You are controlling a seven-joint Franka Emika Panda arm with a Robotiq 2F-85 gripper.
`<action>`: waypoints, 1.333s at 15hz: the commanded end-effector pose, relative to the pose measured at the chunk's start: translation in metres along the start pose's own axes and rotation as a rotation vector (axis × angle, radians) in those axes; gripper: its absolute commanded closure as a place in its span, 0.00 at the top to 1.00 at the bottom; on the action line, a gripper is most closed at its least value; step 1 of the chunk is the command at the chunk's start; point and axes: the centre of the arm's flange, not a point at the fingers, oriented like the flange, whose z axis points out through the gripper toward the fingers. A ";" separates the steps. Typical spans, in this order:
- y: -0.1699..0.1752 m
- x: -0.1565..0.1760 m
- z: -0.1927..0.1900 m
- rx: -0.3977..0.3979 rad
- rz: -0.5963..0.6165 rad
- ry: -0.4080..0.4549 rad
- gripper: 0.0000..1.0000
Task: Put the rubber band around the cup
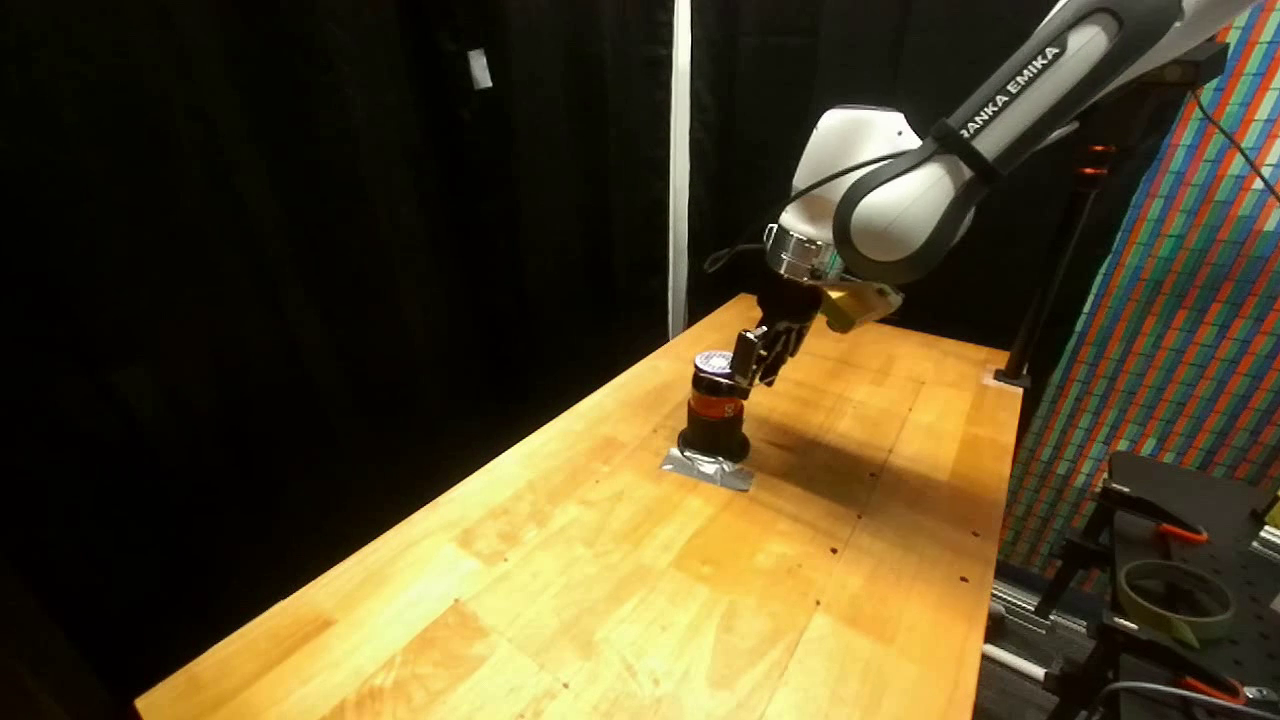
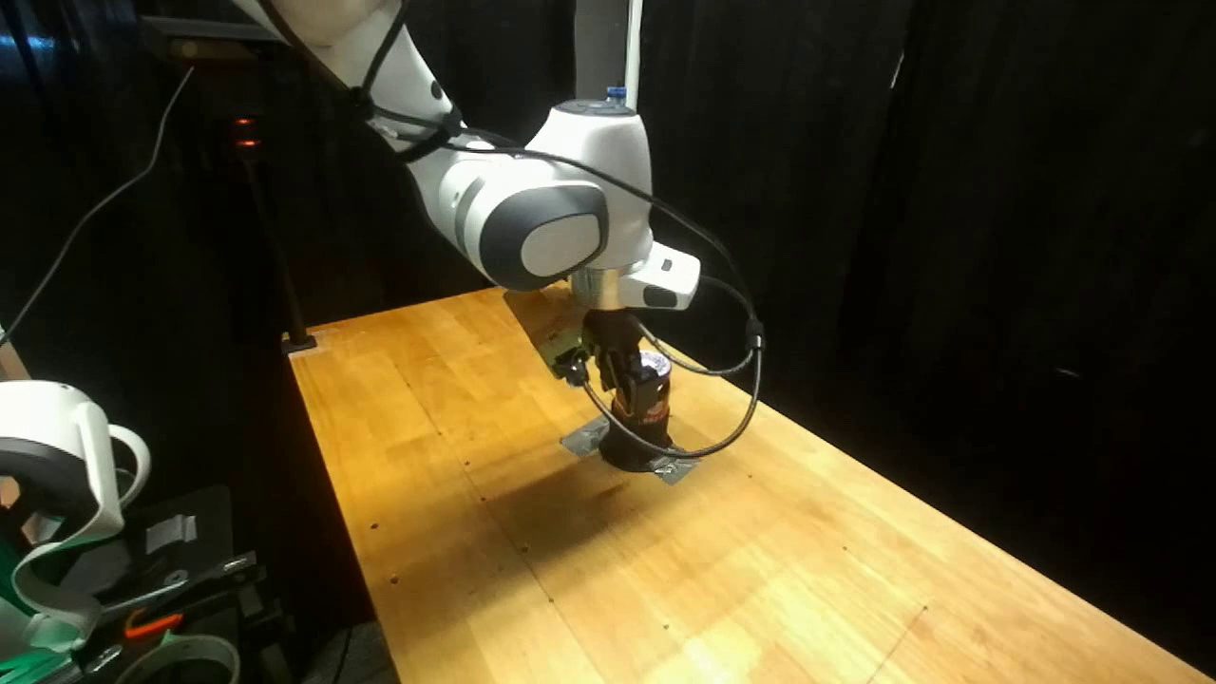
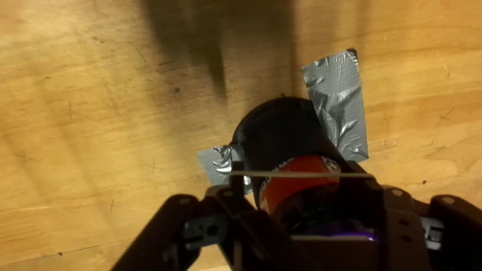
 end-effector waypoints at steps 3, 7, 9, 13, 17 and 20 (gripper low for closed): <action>-0.009 -0.042 -0.003 -0.020 0.036 0.237 0.21; -0.007 -0.059 -0.001 -0.029 0.040 0.377 0.04; 0.002 -0.064 -0.003 -0.046 0.042 0.466 0.05; 0.005 -0.070 -0.010 0.003 0.001 0.641 0.09; -0.015 -0.075 -0.004 0.132 -0.113 0.701 0.09; -0.020 -0.079 -0.005 0.196 -0.146 0.726 0.08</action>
